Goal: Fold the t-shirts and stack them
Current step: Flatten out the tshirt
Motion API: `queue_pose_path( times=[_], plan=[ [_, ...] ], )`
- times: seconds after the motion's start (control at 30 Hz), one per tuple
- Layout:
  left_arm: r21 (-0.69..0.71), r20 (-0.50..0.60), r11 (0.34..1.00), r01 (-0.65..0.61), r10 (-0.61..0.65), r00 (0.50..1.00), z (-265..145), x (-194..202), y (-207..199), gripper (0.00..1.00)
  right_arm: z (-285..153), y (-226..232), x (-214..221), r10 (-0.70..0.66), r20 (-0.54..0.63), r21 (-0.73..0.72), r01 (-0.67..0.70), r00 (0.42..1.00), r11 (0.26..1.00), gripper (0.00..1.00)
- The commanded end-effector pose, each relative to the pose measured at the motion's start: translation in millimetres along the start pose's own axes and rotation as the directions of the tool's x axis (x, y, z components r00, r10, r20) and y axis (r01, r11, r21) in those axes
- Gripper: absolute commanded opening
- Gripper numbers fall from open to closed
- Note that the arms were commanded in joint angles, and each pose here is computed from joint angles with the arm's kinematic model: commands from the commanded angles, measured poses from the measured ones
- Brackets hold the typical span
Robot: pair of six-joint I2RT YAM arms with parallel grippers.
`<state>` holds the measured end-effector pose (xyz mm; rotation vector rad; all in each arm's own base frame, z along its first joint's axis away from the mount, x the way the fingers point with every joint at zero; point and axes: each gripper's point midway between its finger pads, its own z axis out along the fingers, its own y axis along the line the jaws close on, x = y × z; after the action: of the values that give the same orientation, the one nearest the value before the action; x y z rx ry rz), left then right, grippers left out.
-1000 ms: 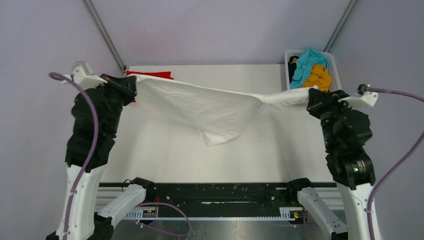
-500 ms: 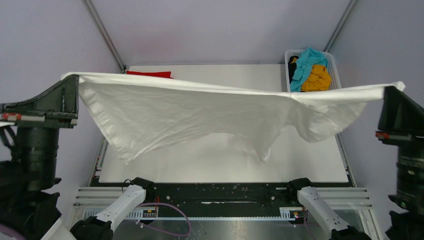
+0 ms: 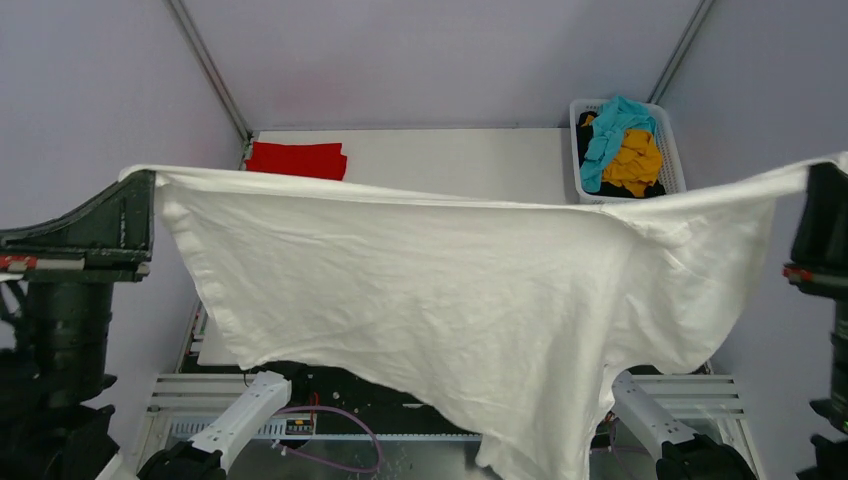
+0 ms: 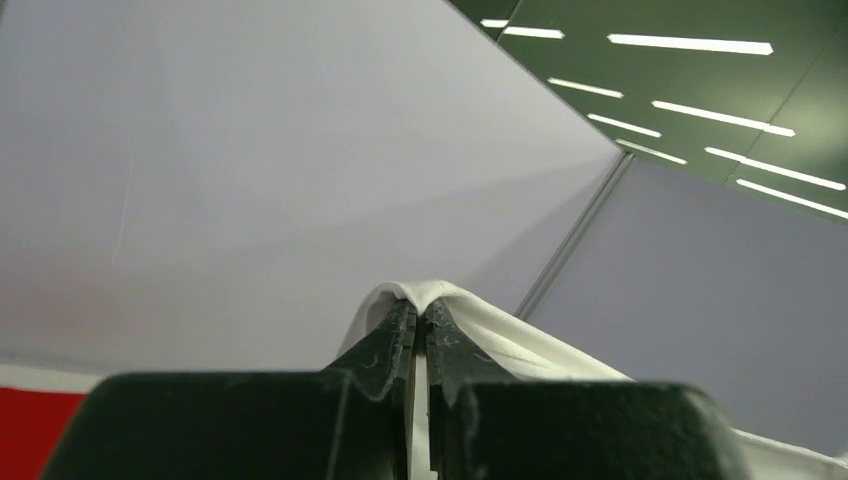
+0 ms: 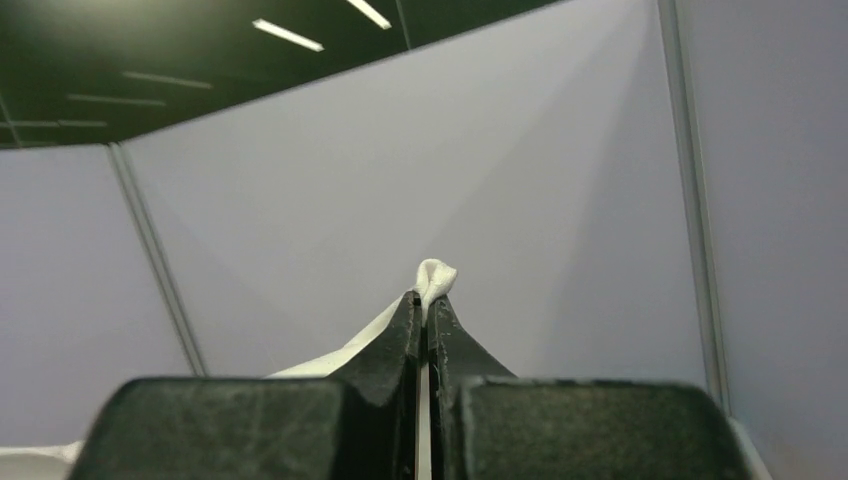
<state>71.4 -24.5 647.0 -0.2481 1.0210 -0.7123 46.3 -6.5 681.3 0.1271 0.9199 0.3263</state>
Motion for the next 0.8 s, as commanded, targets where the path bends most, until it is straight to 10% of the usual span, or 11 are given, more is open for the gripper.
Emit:
queue_pose_path(
  times=[0.0,0.33,0.77],
  plan=[
    [-0.159,-0.06,0.986,-0.053,0.044,0.997,42.2,43.5,46.3,0.0,46.3,-27.8,68.4,-0.089,-0.126,0.112,0.103,0.988,0.988,0.0],
    [-0.636,-0.342,0.709,-0.305,0.095,0.935,67.0,241.6,246.4,0.0,68.2,-102.2,293.1,-0.068,-0.435,0.323,0.226,0.898,0.919,0.0],
    [-0.663,-0.707,0.439,-0.606,-0.102,0.7,87.2,453.6,429.4,0.0,57.0,-146.7,601.0,0.074,-0.786,0.313,0.292,0.614,0.904,0.0]
  ],
)
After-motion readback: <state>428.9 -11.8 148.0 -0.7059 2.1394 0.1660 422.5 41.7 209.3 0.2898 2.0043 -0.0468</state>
